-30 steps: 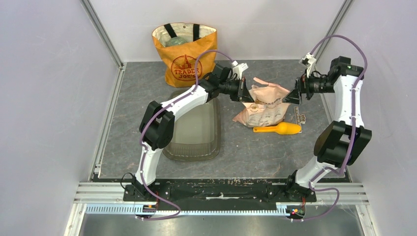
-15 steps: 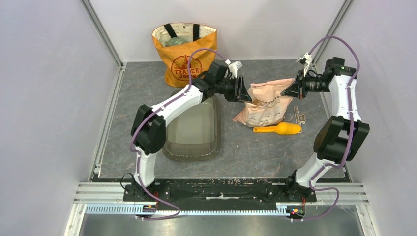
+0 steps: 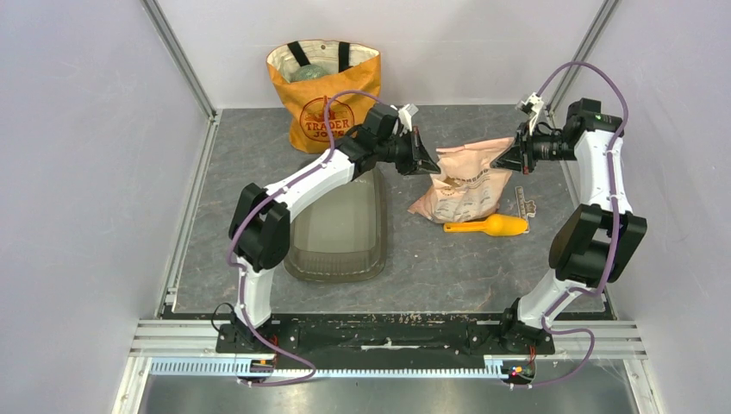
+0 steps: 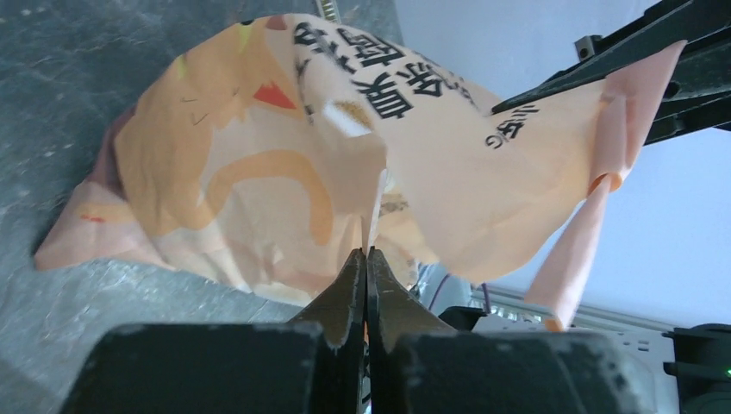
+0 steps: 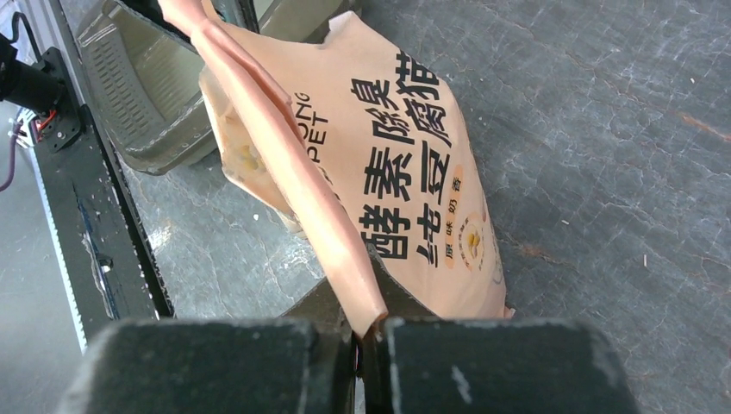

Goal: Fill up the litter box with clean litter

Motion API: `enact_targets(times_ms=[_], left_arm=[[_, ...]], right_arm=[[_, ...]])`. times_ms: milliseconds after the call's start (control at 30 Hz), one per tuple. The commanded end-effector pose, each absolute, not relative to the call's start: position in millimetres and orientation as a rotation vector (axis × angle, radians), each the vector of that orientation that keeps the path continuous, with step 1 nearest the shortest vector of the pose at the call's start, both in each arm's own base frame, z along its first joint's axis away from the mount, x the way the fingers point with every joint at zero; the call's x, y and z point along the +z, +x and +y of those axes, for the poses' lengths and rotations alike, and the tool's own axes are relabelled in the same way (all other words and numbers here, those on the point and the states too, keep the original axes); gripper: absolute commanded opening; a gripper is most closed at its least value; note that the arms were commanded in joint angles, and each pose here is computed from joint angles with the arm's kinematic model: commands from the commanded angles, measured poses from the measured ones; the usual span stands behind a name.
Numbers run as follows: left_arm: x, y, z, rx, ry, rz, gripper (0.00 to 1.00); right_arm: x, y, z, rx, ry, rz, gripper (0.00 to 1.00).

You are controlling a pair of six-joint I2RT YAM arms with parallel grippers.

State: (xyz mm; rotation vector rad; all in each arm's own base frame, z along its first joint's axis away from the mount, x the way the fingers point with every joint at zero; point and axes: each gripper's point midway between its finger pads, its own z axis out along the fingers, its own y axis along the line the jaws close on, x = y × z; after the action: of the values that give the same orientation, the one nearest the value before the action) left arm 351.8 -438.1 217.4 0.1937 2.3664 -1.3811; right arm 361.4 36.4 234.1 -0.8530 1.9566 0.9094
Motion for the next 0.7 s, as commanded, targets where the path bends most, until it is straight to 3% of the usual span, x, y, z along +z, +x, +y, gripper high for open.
enact_targets(times_ms=[0,300,533,567,600,667], left_arm=[[253,348,-466,-1.6,0.254,2.217,0.02],[266,348,-481,-1.744,0.249,2.078,0.02],[260,345,-449,-1.619,0.279,2.059,0.02],[256,346,-440,-1.581,0.279,2.075,0.04],[252,348,-431,-1.521,0.285,2.092,0.14],[250,349,-415,-1.433,0.304,2.096,0.38]], right_arm=[[274,366,55,0.927,-0.897,1.822,0.0],[275,366,72,0.967,-0.91,1.818,0.0],[275,375,61,0.921,-0.883,1.841,0.0],[274,376,55,0.911,-0.868,1.849,0.0],[273,377,48,0.903,-0.848,1.859,0.0],[273,375,37,0.896,-0.823,1.878,0.25]])
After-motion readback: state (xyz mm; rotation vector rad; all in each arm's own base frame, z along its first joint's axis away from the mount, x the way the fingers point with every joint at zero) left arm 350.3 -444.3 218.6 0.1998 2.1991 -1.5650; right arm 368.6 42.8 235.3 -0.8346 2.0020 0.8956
